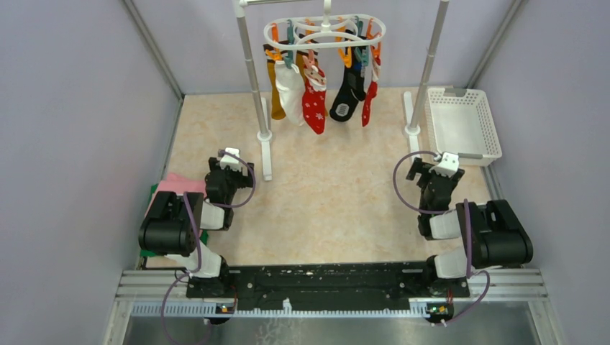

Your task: Remove the socks clipped to the hanger

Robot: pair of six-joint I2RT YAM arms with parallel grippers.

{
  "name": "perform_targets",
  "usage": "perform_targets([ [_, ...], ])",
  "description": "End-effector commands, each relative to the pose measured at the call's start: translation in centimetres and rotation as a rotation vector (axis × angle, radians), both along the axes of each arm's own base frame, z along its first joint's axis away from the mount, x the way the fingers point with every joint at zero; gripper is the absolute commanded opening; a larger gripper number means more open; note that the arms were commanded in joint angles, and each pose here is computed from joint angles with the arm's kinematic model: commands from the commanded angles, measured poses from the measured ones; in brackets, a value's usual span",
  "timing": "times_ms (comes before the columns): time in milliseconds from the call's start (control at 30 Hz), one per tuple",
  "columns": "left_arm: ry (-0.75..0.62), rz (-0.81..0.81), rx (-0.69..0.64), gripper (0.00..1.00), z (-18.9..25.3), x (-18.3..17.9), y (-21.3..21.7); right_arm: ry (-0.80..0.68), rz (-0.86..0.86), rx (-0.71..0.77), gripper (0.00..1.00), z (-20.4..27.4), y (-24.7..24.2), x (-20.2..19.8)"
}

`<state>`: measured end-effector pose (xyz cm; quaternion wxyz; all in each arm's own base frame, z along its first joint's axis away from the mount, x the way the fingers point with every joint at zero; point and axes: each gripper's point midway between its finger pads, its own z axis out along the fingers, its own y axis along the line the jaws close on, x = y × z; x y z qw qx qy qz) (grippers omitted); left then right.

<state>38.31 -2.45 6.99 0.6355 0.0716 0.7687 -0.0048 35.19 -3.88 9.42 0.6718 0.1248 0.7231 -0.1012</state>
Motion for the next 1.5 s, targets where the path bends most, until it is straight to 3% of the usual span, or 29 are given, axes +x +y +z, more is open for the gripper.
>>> perform_targets([
  [0,-0.066,-0.019,-0.031,0.99,3.5,1.6,-0.1,-0.047,-0.011,-0.023,0.99,3.0,0.5,-0.1],
  [33,0.015,-0.052,-0.028,0.99,2.9,1.7,-0.6,-0.009,-0.040,-0.014,0.99,3.3,0.4,-0.4],
  [133,0.143,-0.109,-0.050,0.99,4.2,2.8,-1.6,0.024,-0.189,0.233,0.99,5.3,-0.3,-1.5],
  [267,0.268,-0.164,-0.124,0.99,5.9,3.0,-2.7,-0.062,0.000,0.439,0.99,10.5,3.5,-1.6],
  [400,0.273,-0.193,-0.152,0.99,9.7,3.0,-3.4,-0.099,0.041,0.579,0.99,14.7,4.1,-1.5],
  [567,0.244,-0.087,-0.147,0.99,13.6,2.9,-0.7,-0.088,-0.055,0.577,0.99,18.1,2.7,-0.1],
  [700,0.308,-0.049,-0.167,0.99,15.2,3.7,0.0,0.072,-0.157,0.478,0.99,19.1,1.6,3.4],
  [867,0.410,-0.120,-0.077,0.99,14.8,4.8,0.0,0.197,-0.260,0.356,0.99,17.3,0.0,7.8],
  [1067,0.586,-0.049,-0.048,0.99,13.6,6.4,1.5,0.268,-0.323,0.287,0.98,14.7,-3.1,11.2],
  [1467,0.542,-0.047,-0.052,0.99,14.8,6.1,1.5,0.454,-0.250,0.362,0.85,6.3,-4.6,14.2],
])
